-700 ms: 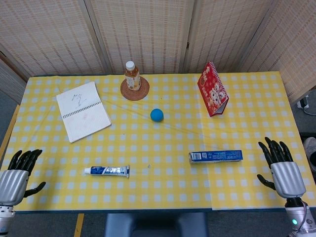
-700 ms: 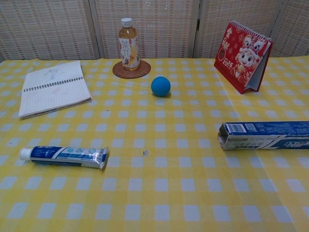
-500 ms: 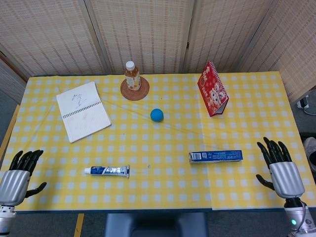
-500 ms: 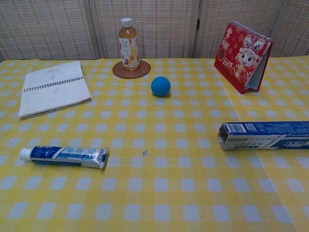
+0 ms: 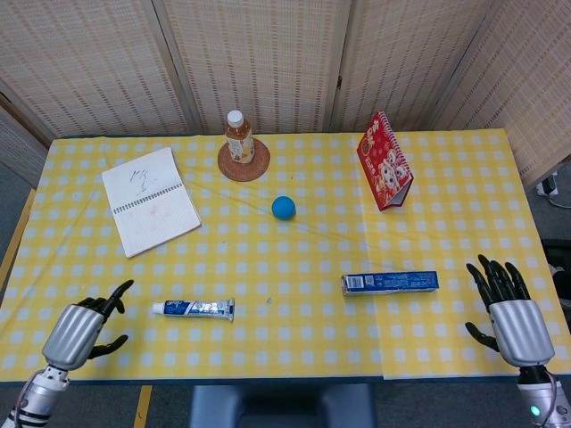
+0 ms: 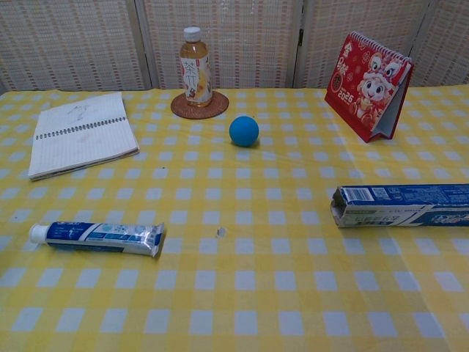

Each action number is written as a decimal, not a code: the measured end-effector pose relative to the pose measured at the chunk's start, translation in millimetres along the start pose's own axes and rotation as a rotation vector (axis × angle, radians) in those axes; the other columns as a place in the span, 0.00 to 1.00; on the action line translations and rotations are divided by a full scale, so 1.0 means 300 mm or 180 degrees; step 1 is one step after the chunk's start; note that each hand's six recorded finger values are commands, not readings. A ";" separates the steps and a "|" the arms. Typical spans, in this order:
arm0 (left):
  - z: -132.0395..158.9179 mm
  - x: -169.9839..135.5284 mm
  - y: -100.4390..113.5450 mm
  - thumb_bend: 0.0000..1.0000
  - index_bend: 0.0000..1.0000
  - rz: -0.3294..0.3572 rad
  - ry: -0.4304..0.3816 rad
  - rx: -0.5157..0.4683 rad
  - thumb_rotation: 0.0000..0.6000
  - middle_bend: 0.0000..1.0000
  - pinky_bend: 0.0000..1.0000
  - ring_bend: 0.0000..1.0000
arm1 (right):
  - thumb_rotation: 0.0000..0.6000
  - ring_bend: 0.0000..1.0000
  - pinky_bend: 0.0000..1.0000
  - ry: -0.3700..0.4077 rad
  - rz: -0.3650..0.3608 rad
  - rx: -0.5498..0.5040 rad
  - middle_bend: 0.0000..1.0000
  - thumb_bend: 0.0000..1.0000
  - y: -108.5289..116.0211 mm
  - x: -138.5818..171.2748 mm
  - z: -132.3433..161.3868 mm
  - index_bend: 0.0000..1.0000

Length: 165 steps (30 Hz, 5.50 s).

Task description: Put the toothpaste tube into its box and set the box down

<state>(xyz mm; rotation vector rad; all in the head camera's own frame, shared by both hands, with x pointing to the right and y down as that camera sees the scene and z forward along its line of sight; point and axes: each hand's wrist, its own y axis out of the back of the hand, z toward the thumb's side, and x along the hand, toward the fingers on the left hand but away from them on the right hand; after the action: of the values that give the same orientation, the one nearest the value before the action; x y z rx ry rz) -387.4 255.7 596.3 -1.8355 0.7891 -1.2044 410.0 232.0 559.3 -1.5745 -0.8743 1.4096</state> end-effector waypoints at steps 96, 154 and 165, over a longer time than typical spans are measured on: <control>0.293 0.398 -0.122 0.80 0.89 -0.0310 -0.0257 -0.1945 1.00 1.00 1.00 1.00 | 1.00 0.00 0.00 -0.0056 0.0316 -0.0171 0.00 0.21 -0.035 -0.054 -0.015 0.00; 0.287 0.345 0.121 0.80 0.89 -0.0158 -0.0162 -0.3065 1.00 1.00 1.00 1.00 | 1.00 0.29 0.29 0.0291 0.1290 0.0039 0.29 0.21 -0.361 -0.471 0.260 0.44; 0.267 0.341 0.136 0.80 0.89 -0.0106 -0.0144 -0.3097 1.00 1.00 1.00 1.00 | 1.00 0.39 0.41 0.0284 0.1140 -0.0014 0.39 0.21 -0.378 -0.481 0.285 0.54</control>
<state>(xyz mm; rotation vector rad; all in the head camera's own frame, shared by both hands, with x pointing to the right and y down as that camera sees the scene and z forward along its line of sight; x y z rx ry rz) -279.6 173.0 587.2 -2.6193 1.4890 -0.8267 309.9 160.1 719.8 -1.8481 -0.5602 1.5672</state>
